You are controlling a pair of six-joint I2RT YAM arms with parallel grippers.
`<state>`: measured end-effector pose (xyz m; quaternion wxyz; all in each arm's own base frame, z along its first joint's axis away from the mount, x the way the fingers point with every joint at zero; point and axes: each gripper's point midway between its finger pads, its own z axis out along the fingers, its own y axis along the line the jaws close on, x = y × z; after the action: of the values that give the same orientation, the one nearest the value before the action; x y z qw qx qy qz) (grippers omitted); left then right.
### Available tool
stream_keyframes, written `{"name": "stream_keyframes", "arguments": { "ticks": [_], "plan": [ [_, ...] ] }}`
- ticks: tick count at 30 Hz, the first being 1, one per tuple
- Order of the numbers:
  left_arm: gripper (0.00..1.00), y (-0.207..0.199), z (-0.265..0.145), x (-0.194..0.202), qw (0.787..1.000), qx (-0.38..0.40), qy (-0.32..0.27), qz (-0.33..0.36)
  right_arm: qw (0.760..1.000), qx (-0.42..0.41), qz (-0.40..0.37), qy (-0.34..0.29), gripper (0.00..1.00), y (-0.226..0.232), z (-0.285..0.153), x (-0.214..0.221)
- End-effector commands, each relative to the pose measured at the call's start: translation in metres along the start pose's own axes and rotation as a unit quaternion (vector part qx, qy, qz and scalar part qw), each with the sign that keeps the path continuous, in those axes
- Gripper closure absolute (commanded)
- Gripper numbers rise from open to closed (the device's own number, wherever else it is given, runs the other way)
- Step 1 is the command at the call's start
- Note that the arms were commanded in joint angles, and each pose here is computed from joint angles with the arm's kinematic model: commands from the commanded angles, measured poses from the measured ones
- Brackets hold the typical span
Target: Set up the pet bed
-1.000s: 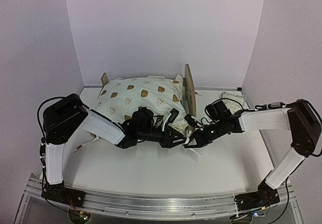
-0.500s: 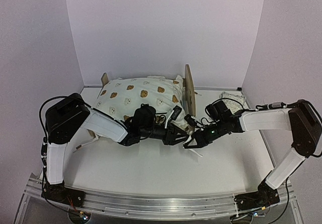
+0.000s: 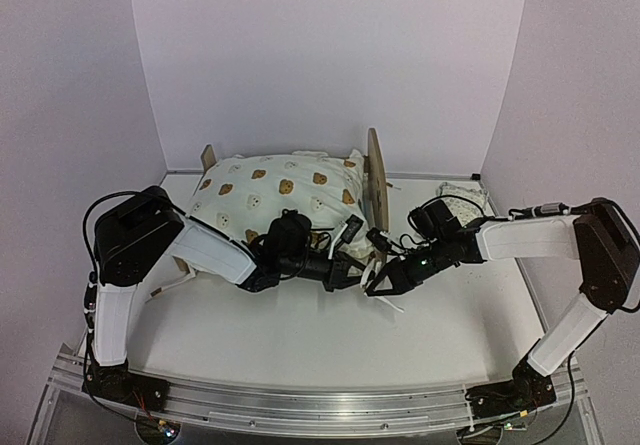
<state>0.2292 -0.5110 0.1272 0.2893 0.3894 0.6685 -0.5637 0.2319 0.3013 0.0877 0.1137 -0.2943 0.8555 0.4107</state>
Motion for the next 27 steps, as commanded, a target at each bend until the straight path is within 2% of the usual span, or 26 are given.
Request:
{"name": "stream_keyframes", "arguments": {
  "ticks": [1,7,18,20,24,27],
  "plan": [
    [1.00,-0.0039,-0.0107,-0.0114,0.999,-0.028,-0.014,0.008,0.999,-0.022,-0.021,-0.011,0.98,0.0185,-0.0092,-0.0073],
    [1.00,-0.0005,-0.0189,-0.0145,0.998,-0.053,-0.026,0.007,1.000,-0.019,-0.019,-0.010,0.96,0.0171,-0.0090,-0.0049],
    [1.00,-0.0054,-0.0197,-0.0196,0.998,-0.044,-0.036,0.005,1.000,-0.019,-0.014,-0.004,0.97,0.0138,-0.0056,-0.0023],
    [0.96,-0.0060,-0.0185,-0.0191,0.999,-0.039,-0.034,0.005,1.000,-0.022,-0.014,-0.004,0.99,0.0147,-0.0054,-0.0027],
    [0.79,-0.0062,-0.0169,-0.0163,0.999,-0.032,-0.032,0.006,1.000,-0.025,-0.017,-0.005,1.00,0.0168,-0.0062,-0.0045],
    [0.72,-0.0073,-0.0160,-0.0161,0.999,-0.026,-0.033,0.007,0.999,-0.026,-0.019,-0.005,1.00,0.0176,-0.0064,-0.0044]
  ]
}}
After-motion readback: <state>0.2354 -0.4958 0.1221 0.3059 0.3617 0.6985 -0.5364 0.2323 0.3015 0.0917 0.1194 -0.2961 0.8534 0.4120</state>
